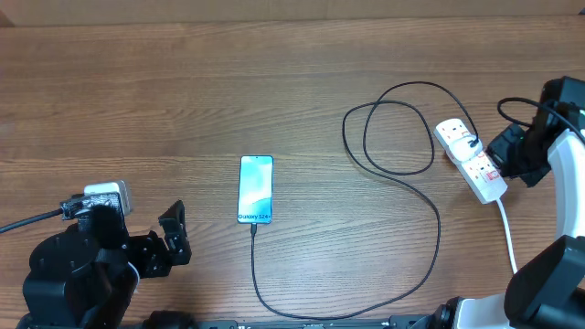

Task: Plug charger to phone and switch on socket
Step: 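Move the right gripper over the white power strip's switch, then press the power strip switch down with the right gripper tips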

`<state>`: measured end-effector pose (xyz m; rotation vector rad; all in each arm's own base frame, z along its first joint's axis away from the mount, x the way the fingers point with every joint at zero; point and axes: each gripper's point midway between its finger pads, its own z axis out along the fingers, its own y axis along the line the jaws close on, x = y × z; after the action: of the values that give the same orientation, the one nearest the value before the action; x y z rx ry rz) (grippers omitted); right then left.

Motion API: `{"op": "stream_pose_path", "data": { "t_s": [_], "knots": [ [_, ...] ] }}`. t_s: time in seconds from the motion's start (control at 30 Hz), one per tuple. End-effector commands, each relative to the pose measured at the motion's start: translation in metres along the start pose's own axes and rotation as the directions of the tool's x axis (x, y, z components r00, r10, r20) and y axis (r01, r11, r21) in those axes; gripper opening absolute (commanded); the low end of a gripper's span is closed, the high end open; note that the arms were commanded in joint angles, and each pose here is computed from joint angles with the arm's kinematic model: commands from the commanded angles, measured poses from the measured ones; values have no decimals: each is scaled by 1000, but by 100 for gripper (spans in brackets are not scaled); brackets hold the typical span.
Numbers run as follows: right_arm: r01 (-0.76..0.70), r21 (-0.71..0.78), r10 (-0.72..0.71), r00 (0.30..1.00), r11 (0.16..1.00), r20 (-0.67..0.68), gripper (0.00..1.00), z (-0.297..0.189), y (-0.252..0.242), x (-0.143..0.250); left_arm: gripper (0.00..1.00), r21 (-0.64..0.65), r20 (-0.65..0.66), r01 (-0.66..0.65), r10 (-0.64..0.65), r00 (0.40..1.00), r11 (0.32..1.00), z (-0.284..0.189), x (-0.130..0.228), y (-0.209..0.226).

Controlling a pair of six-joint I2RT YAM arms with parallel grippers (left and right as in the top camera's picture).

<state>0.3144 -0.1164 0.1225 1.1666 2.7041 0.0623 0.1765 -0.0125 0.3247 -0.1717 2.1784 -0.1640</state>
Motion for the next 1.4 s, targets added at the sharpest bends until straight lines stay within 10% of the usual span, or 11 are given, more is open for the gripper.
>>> {"op": "stream_pose_path", "data": {
  "t_s": [0.0, 0.47, 1.37],
  "knots": [
    [97, -41, -96, 995, 994, 20, 4, -1, 9, -5, 100, -15, -9, 7, -7, 1000, 1000, 2, 2, 3],
    [81, -4, -82, 993, 997, -80, 4, 45, 11, -12, 100, -31, -78, -2, -1, 997, 1000, -1, 21, 7],
    [38, 54, -26, 978, 998, -207, 4, 78, 10, -31, 100, -9, 242, 46, -42, 969, 999, -89, 52, 21]
  ]
}}
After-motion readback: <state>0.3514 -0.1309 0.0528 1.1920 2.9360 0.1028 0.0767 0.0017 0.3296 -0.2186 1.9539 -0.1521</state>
